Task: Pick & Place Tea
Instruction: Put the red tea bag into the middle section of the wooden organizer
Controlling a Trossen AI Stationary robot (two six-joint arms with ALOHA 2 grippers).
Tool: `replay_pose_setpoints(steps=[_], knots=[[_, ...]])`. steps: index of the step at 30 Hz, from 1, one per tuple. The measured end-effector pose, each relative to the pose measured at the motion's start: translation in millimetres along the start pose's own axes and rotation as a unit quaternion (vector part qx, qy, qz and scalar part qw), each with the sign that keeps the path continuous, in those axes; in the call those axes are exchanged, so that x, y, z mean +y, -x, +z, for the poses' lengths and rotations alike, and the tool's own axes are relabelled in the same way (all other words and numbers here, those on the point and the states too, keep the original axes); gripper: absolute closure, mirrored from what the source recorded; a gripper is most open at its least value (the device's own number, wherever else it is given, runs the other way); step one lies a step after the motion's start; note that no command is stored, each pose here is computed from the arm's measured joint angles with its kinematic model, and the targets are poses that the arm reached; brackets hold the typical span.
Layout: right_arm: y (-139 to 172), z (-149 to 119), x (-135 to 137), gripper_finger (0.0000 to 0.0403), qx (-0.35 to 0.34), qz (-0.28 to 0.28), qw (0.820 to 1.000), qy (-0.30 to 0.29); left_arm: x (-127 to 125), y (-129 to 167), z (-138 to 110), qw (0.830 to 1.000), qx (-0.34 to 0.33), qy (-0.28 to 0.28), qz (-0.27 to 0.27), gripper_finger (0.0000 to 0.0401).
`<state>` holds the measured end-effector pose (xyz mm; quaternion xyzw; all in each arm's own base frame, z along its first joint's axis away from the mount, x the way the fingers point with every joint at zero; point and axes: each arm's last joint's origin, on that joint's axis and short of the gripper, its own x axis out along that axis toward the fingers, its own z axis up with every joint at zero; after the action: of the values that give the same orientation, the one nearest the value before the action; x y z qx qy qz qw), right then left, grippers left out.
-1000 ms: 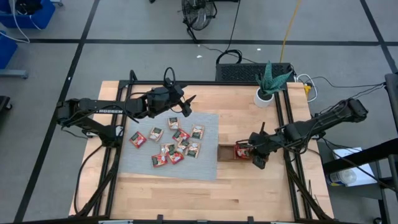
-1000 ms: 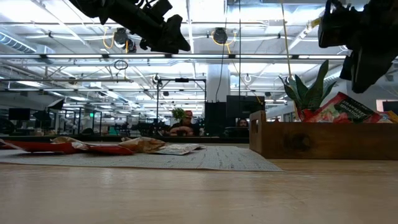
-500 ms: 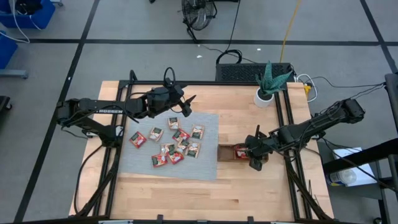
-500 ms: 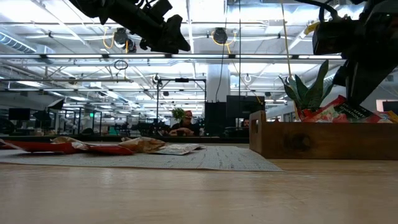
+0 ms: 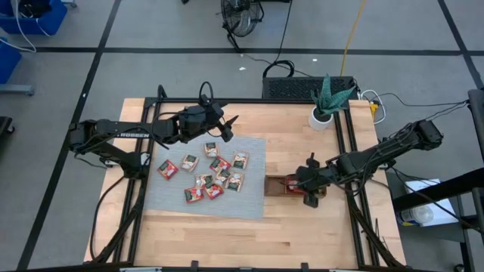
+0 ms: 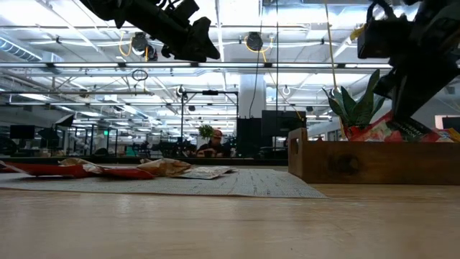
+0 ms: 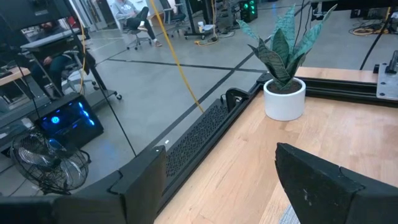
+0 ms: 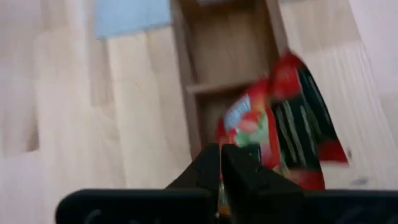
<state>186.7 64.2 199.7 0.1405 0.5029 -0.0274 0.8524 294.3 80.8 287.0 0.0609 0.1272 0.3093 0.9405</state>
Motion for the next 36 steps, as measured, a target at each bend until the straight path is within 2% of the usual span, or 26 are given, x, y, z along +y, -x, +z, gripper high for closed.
replay_pose_setpoints(steps=[6,9,13,15,18,22,28,32,36], knots=[[4,10,6,0.0402,-0.041,0.023,0.997,0.060,0,0,0,1.000,0.000,0.000,0.000,0.0105],[11,17,10,0.0403,-0.050,0.031,0.996,0.067,0,0,0,1.000,0.000,0.000,0.000,0.0105],[17,22,12,0.0402,-0.065,0.025,0.997,0.039,0,0,0,1.000,0.000,0.000,0.000,0.0105],[17,19,11,0.0398,-0.040,0.036,0.999,0.006,0,0,0,1.000,0.000,0.000,0.000,0.0105],[16,10,8,0.0372,0.023,0.045,0.998,-0.044,0,0,0,1.000,0.000,-0.001,0.000,0.0105],[17,0,2,0.0308,0.073,0.009,0.993,-0.096,0,0,0,1.000,0.000,-0.001,0.000,0.0105],[13,-5,-2,0.0223,0.076,-0.017,0.991,-0.105,0,0,0,1.000,0.000,-0.001,0.000,0.0105],[5,-11,-7,0.0206,0.065,-0.031,0.993,-0.095,0,0,0,1.000,0.000,-0.001,0.000,0.0105],[-4,-12,-8,0.0210,0.039,-0.013,0.996,-0.085,0,0,0,1.000,0.000,0.000,0.000,0.0105]])
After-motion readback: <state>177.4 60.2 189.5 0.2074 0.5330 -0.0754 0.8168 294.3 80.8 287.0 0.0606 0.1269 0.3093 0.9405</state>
